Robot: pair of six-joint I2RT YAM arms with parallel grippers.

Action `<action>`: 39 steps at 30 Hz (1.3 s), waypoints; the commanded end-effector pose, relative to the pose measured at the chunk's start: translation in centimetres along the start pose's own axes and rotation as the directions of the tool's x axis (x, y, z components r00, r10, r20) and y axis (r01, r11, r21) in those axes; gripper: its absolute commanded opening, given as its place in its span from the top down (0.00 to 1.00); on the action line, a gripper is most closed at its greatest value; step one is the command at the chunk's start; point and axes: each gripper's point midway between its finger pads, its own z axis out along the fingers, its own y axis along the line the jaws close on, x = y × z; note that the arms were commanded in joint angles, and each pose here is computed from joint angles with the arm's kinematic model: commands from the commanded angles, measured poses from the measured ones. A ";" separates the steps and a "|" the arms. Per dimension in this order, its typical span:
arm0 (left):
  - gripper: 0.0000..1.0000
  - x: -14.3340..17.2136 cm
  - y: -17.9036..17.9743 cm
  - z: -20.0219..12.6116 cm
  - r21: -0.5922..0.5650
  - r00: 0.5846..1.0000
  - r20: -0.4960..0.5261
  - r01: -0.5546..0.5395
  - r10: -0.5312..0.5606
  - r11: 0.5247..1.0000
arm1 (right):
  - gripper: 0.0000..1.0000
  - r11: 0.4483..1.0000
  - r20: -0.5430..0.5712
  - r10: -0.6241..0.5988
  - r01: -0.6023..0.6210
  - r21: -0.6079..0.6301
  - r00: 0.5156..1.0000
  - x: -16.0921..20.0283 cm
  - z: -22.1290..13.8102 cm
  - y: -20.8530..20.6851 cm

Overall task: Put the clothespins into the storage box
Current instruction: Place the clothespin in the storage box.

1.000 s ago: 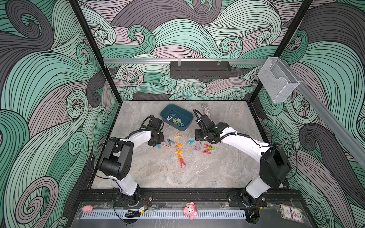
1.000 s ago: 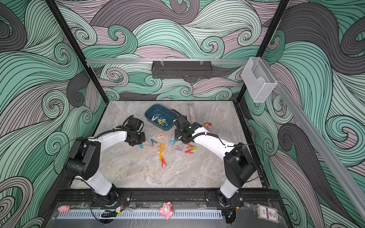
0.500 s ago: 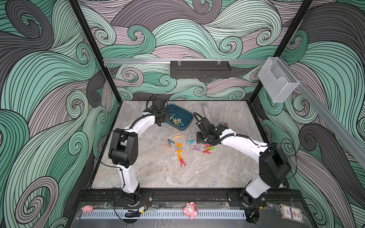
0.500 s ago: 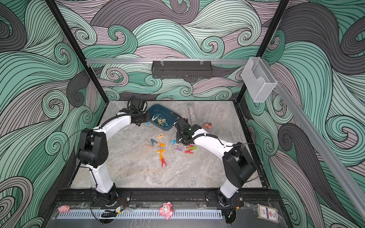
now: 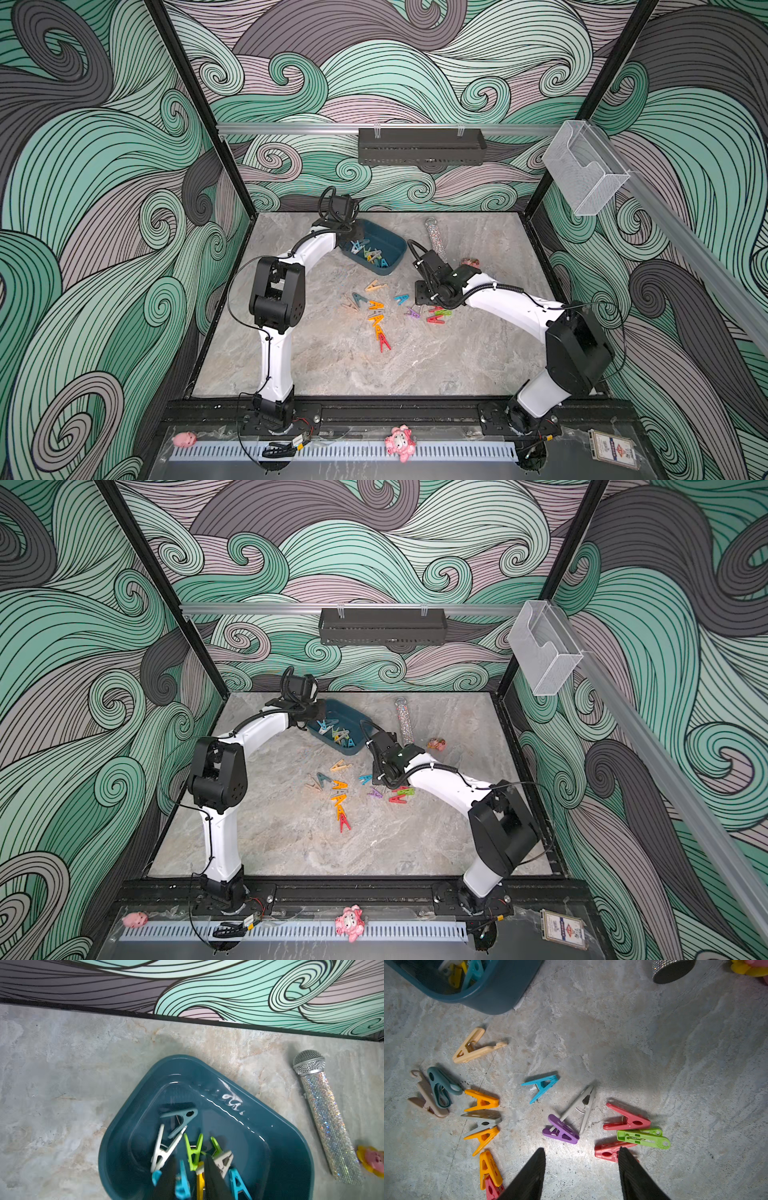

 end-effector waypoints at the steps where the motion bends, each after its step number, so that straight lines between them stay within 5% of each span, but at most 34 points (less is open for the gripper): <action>1: 0.57 -1.6 0.3 -0.9 -0.026 0.999 0.032 -0.019 0.020 0.999 | 0.42 1.000 0.020 0.010 -0.011 0.026 1.000 0.1 -0.3 -0.6; 9: 0.53 -0.8 1.7 -7.4 -0.083 0.999 0.049 0.016 -0.012 0.996 | 0.42 0.998 -0.024 -0.007 0.009 0.067 1.000 1.6 0.7 -1.6; 22: 0.42 11.3 8.8 -17.5 -0.277 0.998 0.025 0.070 -0.066 0.958 | 0.56 0.995 -0.088 -0.004 0.013 0.103 0.996 3.4 2.2 -1.7; 31: 0.41 21.9 9.9 -17.5 -0.224 0.958 -0.092 0.246 -0.272 0.943 | 0.57 0.989 -0.104 -0.024 0.039 0.141 0.994 3.7 2.0 -3.6; 39: 0.41 24.8 10.2 -16.6 -0.248 0.937 -0.157 0.269 -0.312 0.931 | 0.55 0.981 -0.125 -0.192 0.191 -0.016 0.973 3.8 3.1 2.6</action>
